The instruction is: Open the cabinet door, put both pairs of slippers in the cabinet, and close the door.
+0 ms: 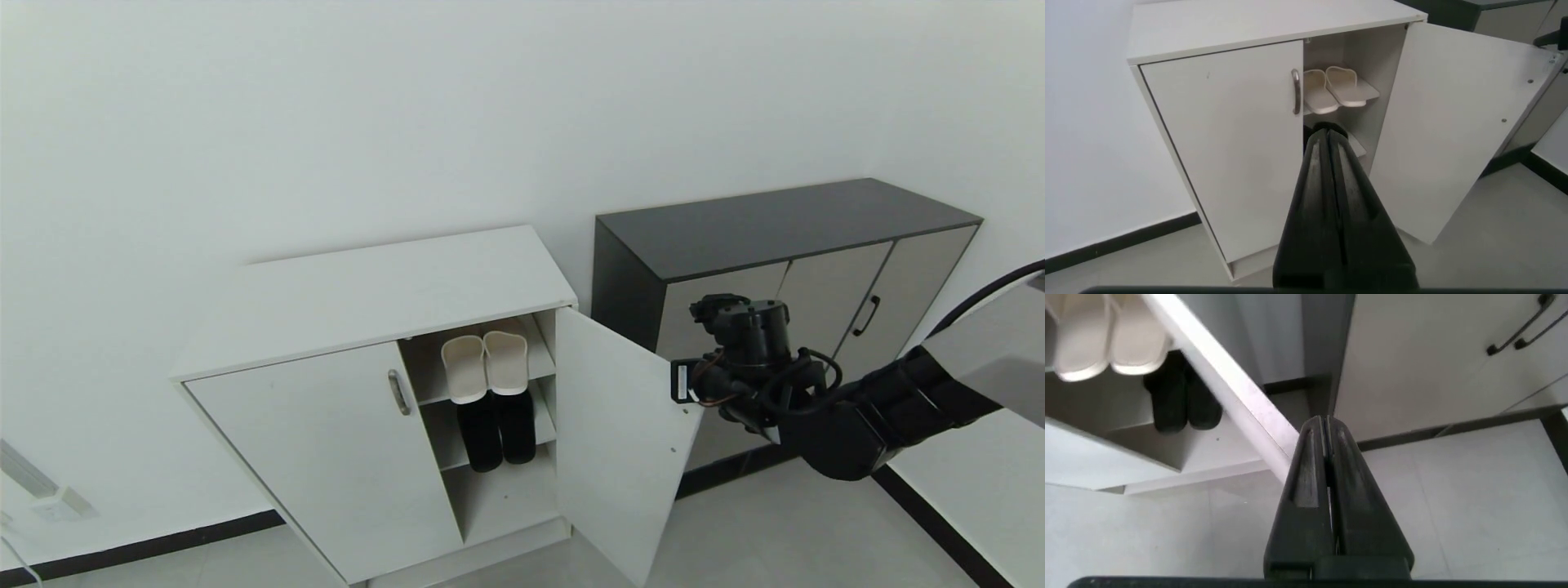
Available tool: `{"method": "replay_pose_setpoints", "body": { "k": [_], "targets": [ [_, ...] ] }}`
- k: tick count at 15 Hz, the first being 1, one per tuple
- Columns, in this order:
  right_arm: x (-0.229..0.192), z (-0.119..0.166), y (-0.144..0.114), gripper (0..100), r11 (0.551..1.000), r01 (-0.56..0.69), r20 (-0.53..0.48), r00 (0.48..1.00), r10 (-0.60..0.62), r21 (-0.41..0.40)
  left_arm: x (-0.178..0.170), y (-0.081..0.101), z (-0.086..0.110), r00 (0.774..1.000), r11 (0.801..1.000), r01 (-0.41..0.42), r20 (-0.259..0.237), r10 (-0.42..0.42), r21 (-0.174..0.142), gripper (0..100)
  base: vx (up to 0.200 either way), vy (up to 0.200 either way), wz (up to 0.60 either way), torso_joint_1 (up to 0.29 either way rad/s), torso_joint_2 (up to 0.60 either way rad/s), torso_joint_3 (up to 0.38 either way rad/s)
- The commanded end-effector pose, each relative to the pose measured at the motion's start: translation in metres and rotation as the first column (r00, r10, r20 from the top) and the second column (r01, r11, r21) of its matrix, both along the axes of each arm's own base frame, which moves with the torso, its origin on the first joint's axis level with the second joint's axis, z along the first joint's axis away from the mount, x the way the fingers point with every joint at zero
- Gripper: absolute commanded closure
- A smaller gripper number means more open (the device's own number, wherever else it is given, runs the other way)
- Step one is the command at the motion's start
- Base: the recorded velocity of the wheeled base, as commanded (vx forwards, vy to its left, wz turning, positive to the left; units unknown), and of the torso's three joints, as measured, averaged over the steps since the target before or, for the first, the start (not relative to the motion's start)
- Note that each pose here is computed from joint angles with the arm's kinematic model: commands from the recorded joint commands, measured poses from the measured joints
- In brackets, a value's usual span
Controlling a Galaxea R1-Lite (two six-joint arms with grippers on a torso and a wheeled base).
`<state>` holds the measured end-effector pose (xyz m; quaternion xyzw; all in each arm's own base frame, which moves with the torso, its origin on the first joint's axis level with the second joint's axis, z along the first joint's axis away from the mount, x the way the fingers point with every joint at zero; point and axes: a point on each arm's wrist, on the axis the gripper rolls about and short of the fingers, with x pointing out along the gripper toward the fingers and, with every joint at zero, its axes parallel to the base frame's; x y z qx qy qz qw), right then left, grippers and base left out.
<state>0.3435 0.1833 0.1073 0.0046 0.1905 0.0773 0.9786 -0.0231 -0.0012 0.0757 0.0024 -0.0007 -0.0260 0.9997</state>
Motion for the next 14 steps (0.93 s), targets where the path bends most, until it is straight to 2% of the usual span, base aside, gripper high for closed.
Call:
{"method": "replay_pose_setpoints", "body": {
  "k": [1,7,12,14],
  "targets": [
    [-0.010,-0.001,0.010,100,0.999,-0.036,-0.009,0.999,0.036,-0.005,0.000,0.000,0.000,1.000,1.000,0.000,-0.001,0.000,0.000,100,0.000,0.000,0.00,0.000,0.00,0.000],
    [-0.056,0.013,0.044,100,0.984,-0.176,0.007,0.984,0.176,0.007,0.000,0.000,0.000,1.000,1.000,0.000,-0.001,0.000,0.000,100,0.000,0.000,0.00,0.000,0.00,0.000],
    [-0.072,0.013,0.047,100,0.969,-0.242,0.040,0.970,0.241,0.039,0.000,0.000,0.000,1.000,1.000,0.000,-0.001,0.000,0.000,100,0.000,0.000,0.00,0.000,0.00,0.000],
    [-0.074,0.014,0.045,100,0.967,-0.253,0.063,0.966,0.252,0.017,0.000,0.000,0.000,1.000,1.000,0.000,-0.001,0.000,0.000,100,0.000,0.000,0.00,0.000,0.00,0.000]
  ]
}}
